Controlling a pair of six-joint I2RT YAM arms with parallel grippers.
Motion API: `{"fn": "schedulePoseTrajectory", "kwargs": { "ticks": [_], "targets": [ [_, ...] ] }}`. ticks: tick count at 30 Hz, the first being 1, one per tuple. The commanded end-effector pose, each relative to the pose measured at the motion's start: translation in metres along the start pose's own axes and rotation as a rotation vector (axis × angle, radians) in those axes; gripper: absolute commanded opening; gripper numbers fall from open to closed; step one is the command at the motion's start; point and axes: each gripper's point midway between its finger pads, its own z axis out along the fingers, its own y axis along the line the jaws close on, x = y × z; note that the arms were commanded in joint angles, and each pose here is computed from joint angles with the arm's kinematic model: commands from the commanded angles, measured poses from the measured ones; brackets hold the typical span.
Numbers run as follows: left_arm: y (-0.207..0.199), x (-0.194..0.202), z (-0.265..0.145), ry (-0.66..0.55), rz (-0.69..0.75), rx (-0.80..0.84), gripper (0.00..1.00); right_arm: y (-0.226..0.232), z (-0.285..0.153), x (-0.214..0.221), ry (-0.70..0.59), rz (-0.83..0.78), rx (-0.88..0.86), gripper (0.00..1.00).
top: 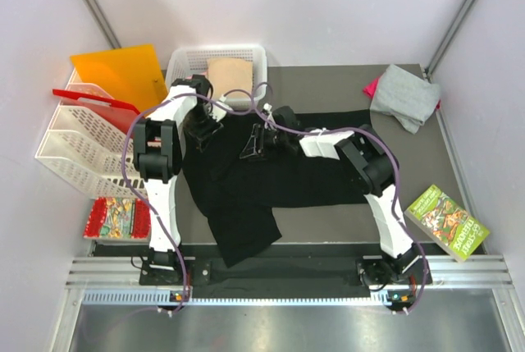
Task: Fold and stack the t-shirts
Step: Fold the flattened tshirt in 1/3 of the way
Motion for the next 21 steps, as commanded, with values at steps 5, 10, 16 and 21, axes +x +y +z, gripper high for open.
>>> {"fn": "schedulePoseTrajectory", "kwargs": {
  "ticks": [5, 10, 16, 21],
  "targets": [
    [0.024, -0.016, -0.05, -0.093, -0.053, -0.086, 0.52, 0.009, -0.012, -0.007, -0.052, -0.097, 0.007, 0.46],
    [-0.001, -0.035, -0.074, -0.166, -0.008, -0.025, 0.52, 0.017, -0.011, -0.023, -0.094, -0.122, -0.015, 0.46],
    [-0.026, -0.052, -0.04, -0.164, 0.019, 0.056, 0.51, 0.018, -0.011, -0.041, -0.129, -0.131, -0.013, 0.44],
    [-0.022, -0.054, -0.003, -0.109, -0.02, 0.078, 0.49, 0.02, -0.011, -0.048, -0.149, -0.155, -0.004, 0.44]
  ]
}}
